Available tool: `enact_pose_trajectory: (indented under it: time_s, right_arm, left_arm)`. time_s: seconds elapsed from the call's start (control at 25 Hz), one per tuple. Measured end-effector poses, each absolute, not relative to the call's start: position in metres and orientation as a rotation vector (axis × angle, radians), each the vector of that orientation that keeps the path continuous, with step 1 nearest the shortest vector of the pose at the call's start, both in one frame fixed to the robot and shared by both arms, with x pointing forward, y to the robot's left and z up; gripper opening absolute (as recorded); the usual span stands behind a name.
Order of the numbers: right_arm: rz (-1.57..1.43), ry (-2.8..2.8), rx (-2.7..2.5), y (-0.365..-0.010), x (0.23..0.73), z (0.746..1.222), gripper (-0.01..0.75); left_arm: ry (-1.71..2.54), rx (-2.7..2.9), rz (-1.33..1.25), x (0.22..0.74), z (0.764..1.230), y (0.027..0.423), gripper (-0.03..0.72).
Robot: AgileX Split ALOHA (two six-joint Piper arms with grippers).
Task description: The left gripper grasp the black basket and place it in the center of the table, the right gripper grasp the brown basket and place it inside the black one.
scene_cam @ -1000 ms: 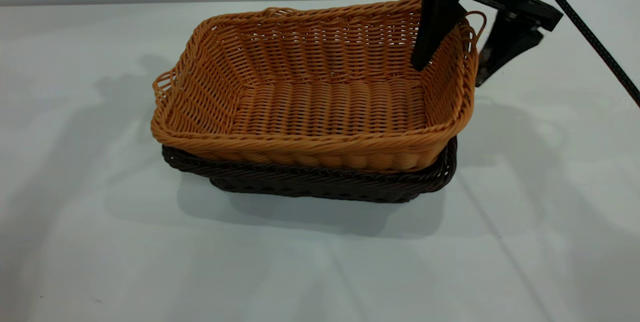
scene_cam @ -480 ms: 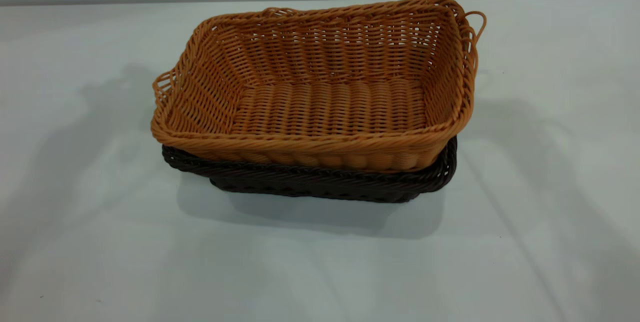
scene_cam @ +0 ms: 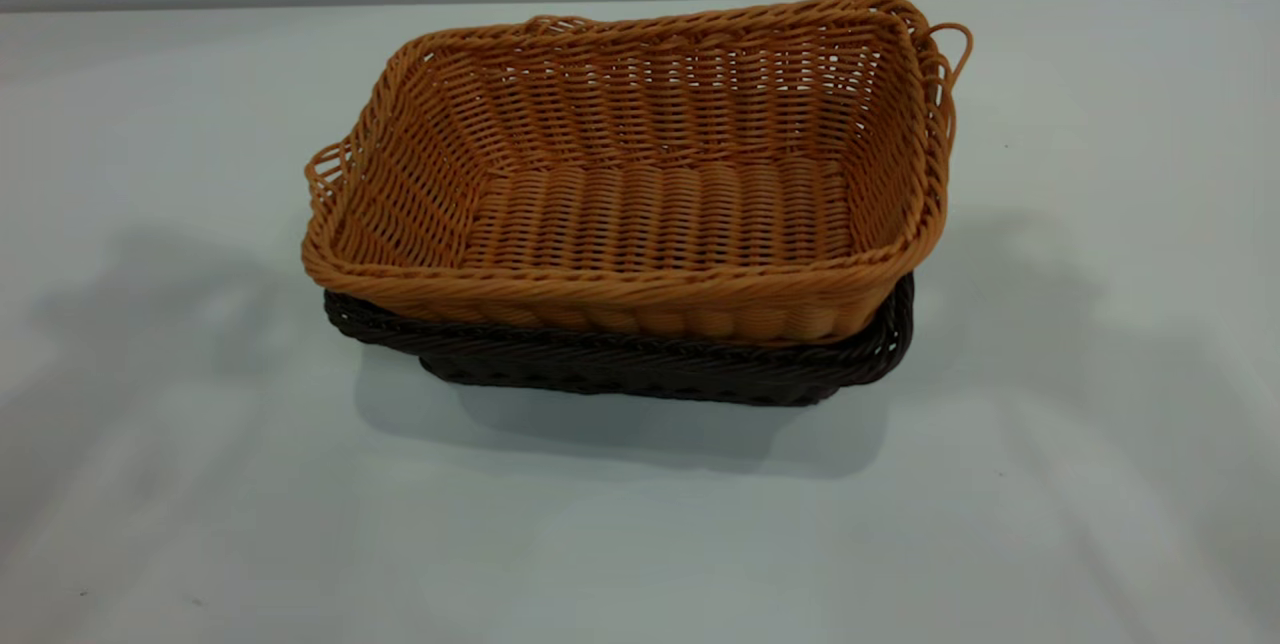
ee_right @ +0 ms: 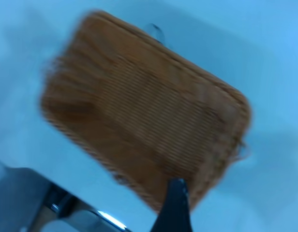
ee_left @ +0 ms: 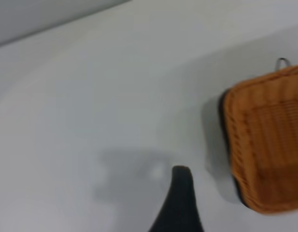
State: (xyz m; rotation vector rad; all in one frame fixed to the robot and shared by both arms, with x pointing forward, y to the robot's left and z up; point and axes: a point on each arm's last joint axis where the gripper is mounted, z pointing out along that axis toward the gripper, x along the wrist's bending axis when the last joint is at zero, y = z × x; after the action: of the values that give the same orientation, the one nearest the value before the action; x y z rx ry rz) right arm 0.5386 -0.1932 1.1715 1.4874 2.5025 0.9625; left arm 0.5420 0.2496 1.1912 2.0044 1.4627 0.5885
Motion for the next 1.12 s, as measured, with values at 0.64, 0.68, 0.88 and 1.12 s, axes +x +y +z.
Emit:
enact_pose_trajectory:
  time_s: [0.64,0.68,0.88,1.12]
  right_arm:
    - [1.436,2.378,1.163,-0.229,0.307,1.198,0.582]
    - [1.441,2.361,1.155,-0.232,0.296,1.193,0.582]
    - [1.389,2.328,1.157,-0.245,0.257,1.153,0.582]
    - [1.233,2.278,1.176,-0.262,0.234,1.088,0.582]
  left_arm:
    - [1.433,1.84,0.666,0.349,1.208,0.276,0.579]
    - [1.43,1.835,0.672,0.338,1.202,0.278,0.579]
    - [1.413,1.791,0.696,0.283,1.161,0.285,0.579]
    - [1.374,1.737,0.758,0.24,1.115,0.293,0.579]
